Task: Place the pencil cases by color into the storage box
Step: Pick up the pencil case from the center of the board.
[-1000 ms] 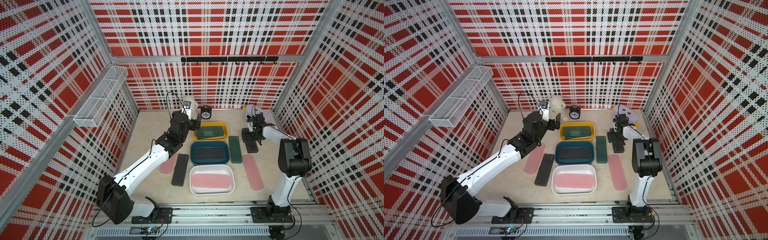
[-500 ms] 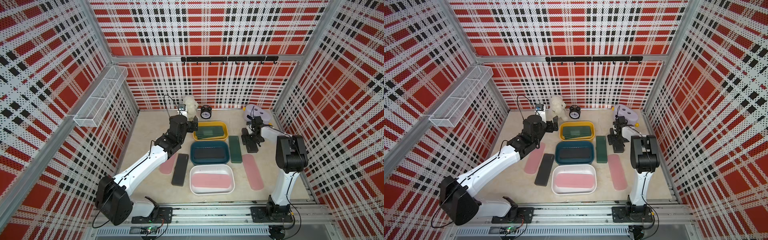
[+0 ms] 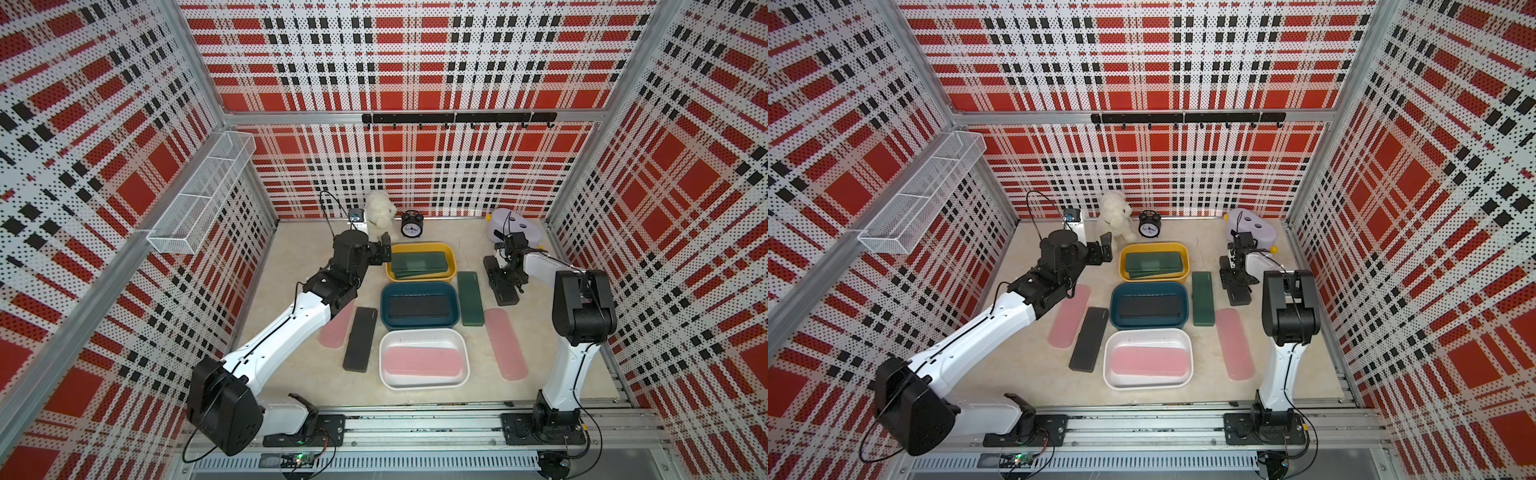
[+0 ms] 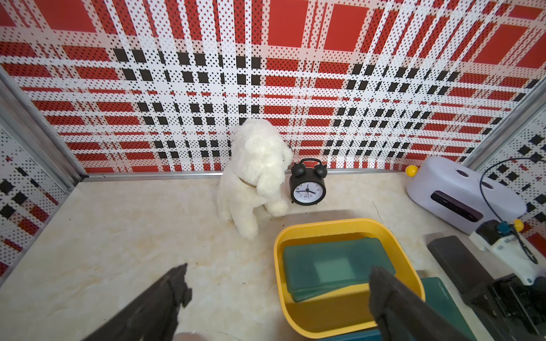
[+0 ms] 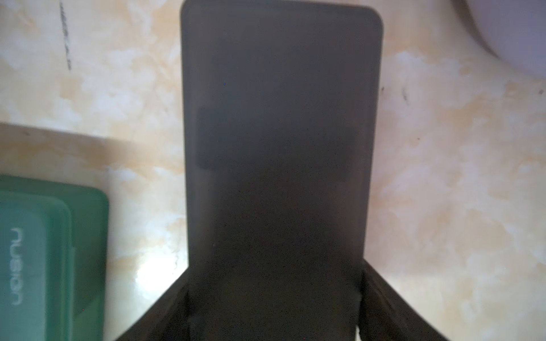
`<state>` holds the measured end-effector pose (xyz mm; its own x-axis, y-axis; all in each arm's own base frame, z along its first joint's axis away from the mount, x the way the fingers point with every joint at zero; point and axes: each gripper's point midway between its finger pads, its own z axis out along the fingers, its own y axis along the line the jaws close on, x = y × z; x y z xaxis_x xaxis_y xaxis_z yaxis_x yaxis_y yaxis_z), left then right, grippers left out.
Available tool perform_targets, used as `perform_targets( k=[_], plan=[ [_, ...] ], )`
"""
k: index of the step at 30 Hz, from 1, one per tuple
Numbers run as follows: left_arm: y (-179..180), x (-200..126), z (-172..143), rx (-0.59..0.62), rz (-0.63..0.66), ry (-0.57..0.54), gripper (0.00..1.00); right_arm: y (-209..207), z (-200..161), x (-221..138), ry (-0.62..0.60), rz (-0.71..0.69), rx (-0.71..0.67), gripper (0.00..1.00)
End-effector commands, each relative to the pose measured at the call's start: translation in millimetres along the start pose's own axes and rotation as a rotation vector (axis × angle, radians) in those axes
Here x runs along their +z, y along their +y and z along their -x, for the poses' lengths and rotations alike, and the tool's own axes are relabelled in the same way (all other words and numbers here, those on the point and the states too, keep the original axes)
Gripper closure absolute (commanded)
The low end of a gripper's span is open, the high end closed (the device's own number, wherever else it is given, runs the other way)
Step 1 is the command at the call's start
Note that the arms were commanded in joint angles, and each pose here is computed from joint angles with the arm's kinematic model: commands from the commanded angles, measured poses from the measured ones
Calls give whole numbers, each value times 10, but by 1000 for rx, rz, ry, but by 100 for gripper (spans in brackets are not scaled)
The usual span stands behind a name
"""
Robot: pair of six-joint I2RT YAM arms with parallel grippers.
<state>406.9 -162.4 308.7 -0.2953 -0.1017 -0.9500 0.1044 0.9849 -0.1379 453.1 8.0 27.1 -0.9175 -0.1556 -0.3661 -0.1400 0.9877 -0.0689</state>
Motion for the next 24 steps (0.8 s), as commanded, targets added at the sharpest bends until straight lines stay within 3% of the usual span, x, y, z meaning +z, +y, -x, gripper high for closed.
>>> perform_targets(
  k=[1, 14, 24],
  plan=[
    [16, -56, 99, -67, -34, -8, 1, -6, 130, -86, -45, 23, -35, 44],
    [276, -109, 73, -140, -14, -3, 0, 156, 524, -820, -240, 114, -217, 48],
    [429, -79, -7, -172, 22, 19, 0, 478, 568, -1448, -374, 253, -408, 50]
  ],
)
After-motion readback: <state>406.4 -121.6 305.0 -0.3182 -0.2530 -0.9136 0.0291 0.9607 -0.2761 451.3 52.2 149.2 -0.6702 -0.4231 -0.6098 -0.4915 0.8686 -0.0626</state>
